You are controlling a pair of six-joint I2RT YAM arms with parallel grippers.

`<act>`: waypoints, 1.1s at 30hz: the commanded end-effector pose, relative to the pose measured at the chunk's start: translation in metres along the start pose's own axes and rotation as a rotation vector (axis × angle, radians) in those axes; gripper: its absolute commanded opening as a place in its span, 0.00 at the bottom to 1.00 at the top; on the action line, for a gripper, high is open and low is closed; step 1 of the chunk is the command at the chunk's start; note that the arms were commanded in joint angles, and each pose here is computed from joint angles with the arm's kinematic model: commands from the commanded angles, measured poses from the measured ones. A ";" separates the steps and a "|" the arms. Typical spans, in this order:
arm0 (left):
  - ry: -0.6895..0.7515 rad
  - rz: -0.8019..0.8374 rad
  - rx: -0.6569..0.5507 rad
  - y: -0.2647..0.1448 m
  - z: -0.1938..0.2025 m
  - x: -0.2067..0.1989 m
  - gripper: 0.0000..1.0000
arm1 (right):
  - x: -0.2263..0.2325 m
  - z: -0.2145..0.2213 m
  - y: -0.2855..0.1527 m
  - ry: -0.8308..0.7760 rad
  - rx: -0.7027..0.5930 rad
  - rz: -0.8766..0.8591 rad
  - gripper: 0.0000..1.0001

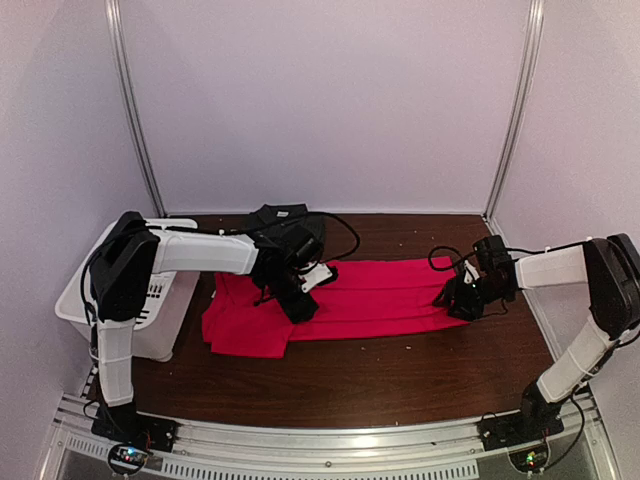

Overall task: Fold and stack the mixed laundry pile
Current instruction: Fold the 1/3-folded T-shirt at the center of the board.

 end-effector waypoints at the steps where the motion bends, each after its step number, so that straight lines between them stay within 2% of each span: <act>1: 0.062 0.020 0.065 0.014 0.002 -0.004 0.66 | 0.008 -0.013 0.004 -0.009 -0.033 -0.021 0.54; 10: 0.087 -0.101 0.112 0.016 0.001 0.007 0.65 | 0.004 -0.019 0.012 0.014 -0.040 0.006 0.54; 16: 0.067 -0.123 0.084 0.009 -0.009 0.016 0.66 | -0.001 -0.019 0.008 0.028 -0.059 0.036 0.54; 19: 0.076 -0.076 0.056 0.002 -0.010 0.013 0.65 | -0.005 -0.013 0.004 0.029 -0.049 0.053 0.55; 23: 0.165 -0.049 0.045 -0.004 -0.008 -0.003 0.66 | -0.012 -0.001 -0.001 0.029 -0.044 0.066 0.59; 27: 0.177 -0.006 0.061 0.006 -0.003 -0.010 0.67 | -0.012 0.005 -0.006 0.026 -0.044 0.047 0.64; 33: 0.165 -0.098 0.086 0.016 -0.005 -0.001 0.67 | -0.011 0.007 -0.015 0.005 -0.070 0.061 0.69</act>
Point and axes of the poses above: each gripper's point midway between its finger pads, its own y axis out along the fingers, its own x axis along the line the jaws close on, z = x × y, the point moved 9 cm from there along -y, back along the fingers, and after that the axes turned 1 degree about -y, right-handed, at the moved point
